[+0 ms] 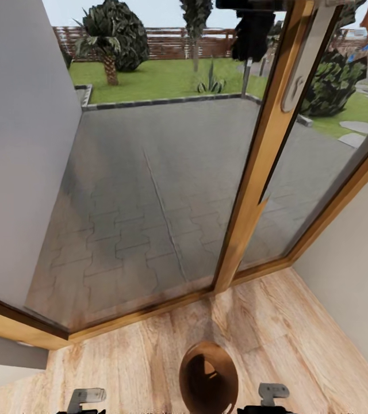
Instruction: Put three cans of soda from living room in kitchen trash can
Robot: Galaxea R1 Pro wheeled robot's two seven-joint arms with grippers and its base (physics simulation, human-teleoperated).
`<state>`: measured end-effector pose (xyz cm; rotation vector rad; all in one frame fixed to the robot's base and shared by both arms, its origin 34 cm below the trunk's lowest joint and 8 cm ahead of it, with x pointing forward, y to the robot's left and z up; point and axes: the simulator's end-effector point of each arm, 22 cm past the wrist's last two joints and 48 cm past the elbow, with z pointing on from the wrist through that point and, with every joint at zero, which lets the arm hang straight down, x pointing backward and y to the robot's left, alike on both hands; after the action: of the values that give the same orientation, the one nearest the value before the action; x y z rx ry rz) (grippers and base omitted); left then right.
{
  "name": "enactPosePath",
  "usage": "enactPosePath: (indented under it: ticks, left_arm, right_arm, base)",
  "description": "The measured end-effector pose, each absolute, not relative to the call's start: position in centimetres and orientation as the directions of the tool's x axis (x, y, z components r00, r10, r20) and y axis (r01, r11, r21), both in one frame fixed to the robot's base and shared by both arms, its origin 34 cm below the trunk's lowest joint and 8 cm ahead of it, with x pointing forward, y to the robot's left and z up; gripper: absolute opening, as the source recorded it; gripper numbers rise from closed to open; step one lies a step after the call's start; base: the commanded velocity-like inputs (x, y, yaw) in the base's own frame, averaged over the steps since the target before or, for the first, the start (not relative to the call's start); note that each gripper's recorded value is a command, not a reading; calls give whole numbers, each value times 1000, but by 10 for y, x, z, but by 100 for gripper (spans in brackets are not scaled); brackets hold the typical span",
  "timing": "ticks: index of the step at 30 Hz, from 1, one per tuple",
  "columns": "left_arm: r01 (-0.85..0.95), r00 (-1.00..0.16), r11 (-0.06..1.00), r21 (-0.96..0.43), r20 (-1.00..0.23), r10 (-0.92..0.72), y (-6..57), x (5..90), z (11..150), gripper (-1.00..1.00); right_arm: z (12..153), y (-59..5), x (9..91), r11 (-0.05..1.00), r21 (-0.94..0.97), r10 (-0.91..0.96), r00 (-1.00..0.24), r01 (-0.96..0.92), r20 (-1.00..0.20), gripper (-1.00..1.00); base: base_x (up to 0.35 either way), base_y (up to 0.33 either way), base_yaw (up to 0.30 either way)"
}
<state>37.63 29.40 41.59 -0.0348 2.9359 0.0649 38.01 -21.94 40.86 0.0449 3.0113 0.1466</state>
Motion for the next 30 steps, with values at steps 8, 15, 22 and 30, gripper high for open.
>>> enactPosePath:
  ticks: [8,15,22,30]
  left_arm:
    - [-22,-973,999,37,-231,-13,290,387,406,100]
    - [-17,-975,999,35,-224,-9,288,383,390,100]
    - [-19,-976,999,37,-218,-10,289,379,374,100]
    - [-21,-976,999,40,-219,-12,291,376,358,100]
  right_arm:
    - [401,-214,393,991,136,30,-987,9,-160,100]
    - [384,-222,388,993,122,22,-988,3,-152,100]
    - [368,-223,384,992,123,25,-989,7,-146,100]
    - [351,-222,381,992,126,29,-989,11,-146,100]
  base:
    - [0,0,0]
    - [0,0,0]
    - [0,0,0]
    - [0,0,0]
